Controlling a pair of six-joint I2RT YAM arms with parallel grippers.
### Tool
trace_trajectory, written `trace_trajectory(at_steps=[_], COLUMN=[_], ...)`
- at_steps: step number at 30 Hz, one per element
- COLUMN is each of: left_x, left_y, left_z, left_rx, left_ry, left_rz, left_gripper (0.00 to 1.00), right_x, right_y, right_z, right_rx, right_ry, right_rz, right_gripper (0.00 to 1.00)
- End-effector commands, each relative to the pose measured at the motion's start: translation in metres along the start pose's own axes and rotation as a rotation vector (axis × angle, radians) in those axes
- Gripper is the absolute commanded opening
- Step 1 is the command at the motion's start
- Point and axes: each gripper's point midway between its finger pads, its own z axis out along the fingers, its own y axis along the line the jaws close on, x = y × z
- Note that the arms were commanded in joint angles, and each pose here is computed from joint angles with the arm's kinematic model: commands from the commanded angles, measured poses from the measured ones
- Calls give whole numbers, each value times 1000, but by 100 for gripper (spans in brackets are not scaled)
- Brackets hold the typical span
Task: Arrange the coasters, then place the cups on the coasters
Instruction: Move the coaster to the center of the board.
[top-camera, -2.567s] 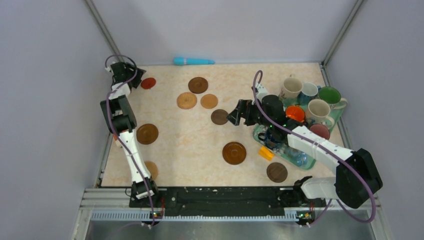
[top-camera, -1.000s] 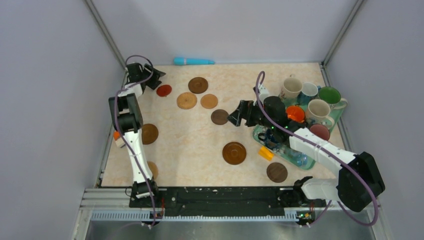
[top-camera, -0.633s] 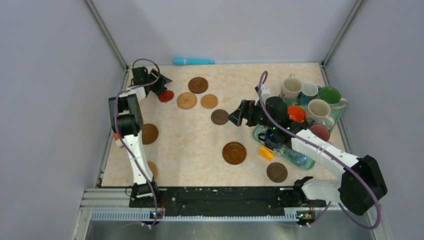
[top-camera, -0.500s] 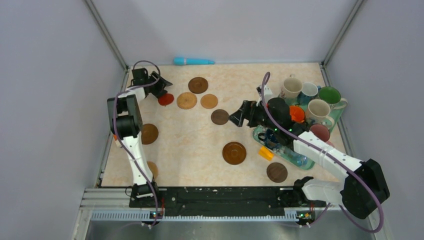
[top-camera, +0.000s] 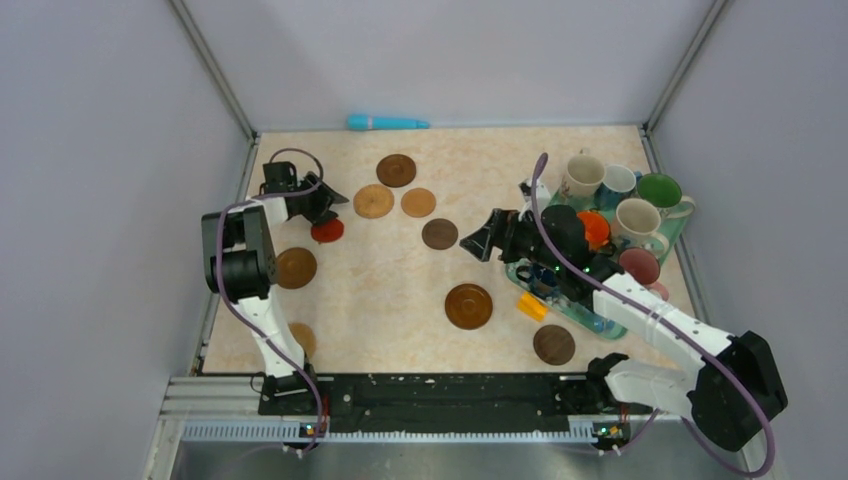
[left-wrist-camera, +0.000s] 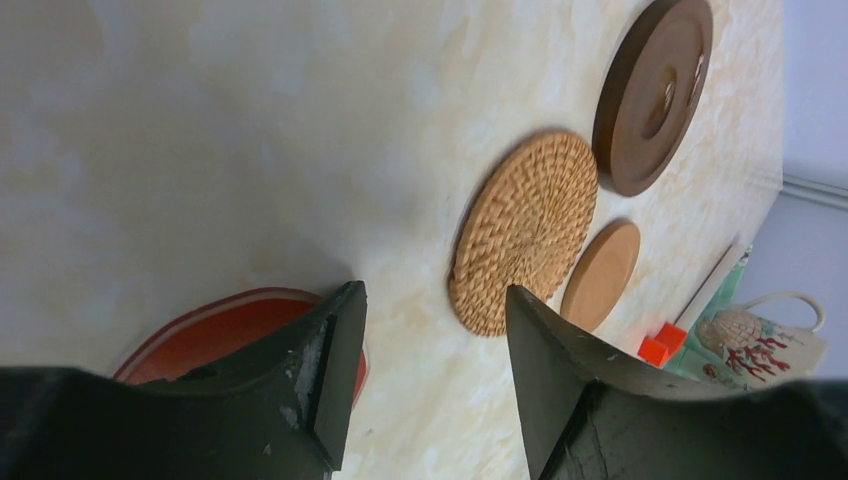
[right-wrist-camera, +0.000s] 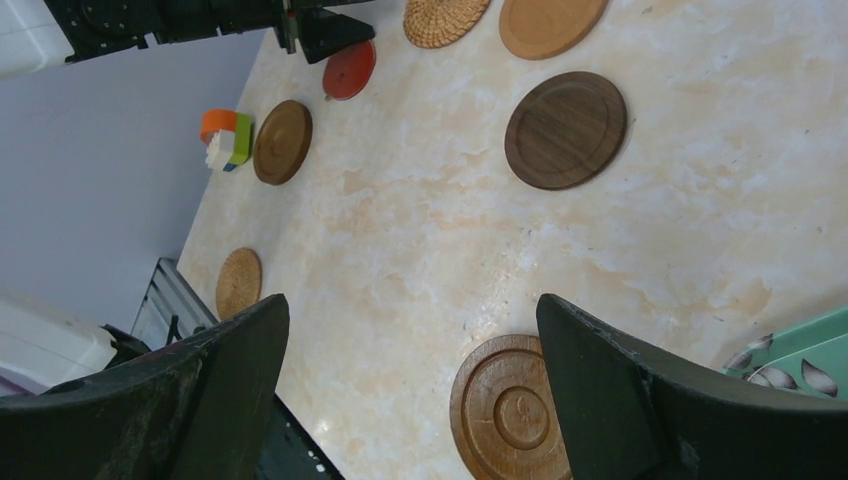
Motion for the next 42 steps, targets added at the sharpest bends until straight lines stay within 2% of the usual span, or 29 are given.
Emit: trace_trajectory(at_steps=[1,7,11,21,34,42], left_x=[21,1,-11,-21,-10,-1], left_y=[7,-6,7,40,68,77], left_z=[-13,-36,-53,-71,-62,-58], left_rx=[-25,-66,-174,-377,-467,-483], left_ry=[30,-55,-139,-198,-138,-103], left_rz=[6,63,98,129,117,107], left_gripper=[60,60,60,60,60,56], right_x=[-8,-8,-8,-7,-8,-7], right_y=[15,16,17,16,17,17], right_z=[-9,-14,-16,-20,-21,-21], right_rx=[-47,-51,-55,-55,-55,-56], right_ry=[-45,-53,-56,-57,-60,-59], right_rz=[-7,-4,-5,-10,-12,-7], right_gripper=[93,93,93,93,92,93])
